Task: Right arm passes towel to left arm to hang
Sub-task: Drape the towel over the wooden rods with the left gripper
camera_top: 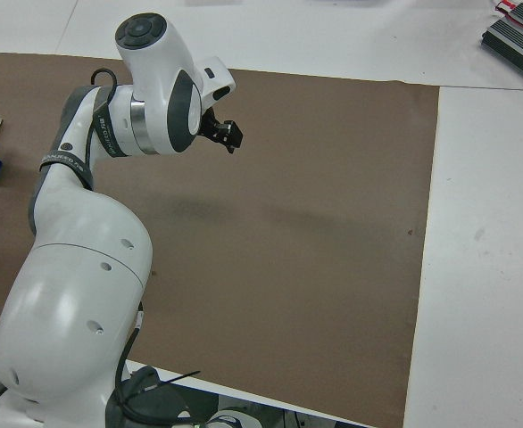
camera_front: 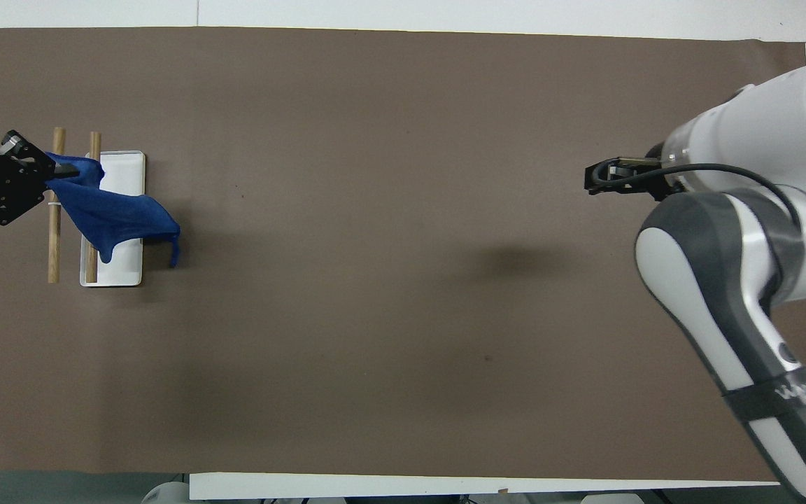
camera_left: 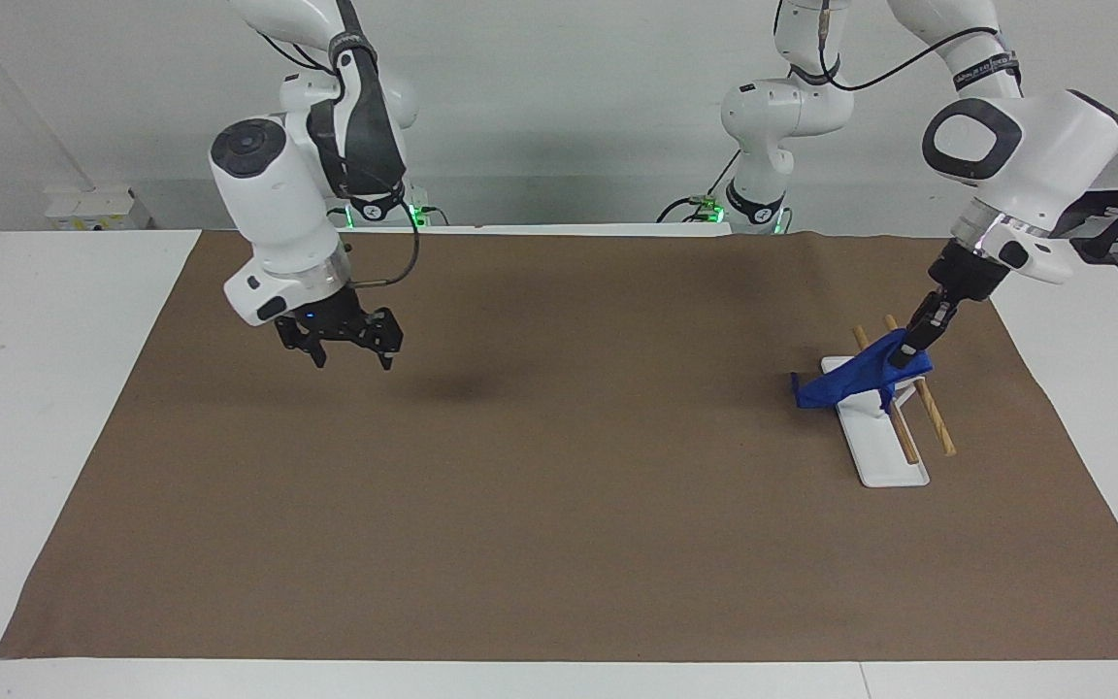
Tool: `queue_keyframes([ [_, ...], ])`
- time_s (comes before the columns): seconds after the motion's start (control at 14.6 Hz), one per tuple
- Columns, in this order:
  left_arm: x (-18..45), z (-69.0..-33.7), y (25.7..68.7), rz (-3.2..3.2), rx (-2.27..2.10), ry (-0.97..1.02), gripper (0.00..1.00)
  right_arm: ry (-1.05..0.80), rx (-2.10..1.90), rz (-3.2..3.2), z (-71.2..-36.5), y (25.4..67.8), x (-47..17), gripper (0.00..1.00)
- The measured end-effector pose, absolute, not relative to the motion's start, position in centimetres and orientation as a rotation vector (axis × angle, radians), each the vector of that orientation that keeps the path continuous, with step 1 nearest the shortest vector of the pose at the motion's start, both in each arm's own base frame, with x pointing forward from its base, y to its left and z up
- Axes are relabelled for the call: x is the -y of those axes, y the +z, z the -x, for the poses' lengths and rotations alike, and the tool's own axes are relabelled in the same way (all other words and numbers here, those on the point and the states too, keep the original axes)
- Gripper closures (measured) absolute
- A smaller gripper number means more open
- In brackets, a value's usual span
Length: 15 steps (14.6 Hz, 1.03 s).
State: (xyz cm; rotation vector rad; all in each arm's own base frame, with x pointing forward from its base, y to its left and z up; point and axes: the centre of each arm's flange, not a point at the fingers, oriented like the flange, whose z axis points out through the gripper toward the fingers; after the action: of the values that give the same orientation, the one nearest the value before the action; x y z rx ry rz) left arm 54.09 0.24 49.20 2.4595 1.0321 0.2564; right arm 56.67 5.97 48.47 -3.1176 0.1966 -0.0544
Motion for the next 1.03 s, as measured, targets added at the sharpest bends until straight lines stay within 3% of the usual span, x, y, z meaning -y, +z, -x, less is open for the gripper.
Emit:
queue_keyframes([
  [0.34, -3.2, -56.7, 51.0, -2.403, -1.103, 0.357, 0.98, 0.091, -0.177, 3.126, -54.8, 54.5, 3.7, 0.00],
  [0.55, -4.6, -57.8, 52.2, -2.383, -1.118, 0.397, 0.98, 0.071, -0.180, 3.126, -54.8, 56.7, 4.2, 0.00],
  [1.03, -8.2, -58.0, 51.6, -2.430, -1.071, 0.443, 0.98, 0.069, -0.176, 3.126, -54.7, 57.0, 4.1, 0.00],
])
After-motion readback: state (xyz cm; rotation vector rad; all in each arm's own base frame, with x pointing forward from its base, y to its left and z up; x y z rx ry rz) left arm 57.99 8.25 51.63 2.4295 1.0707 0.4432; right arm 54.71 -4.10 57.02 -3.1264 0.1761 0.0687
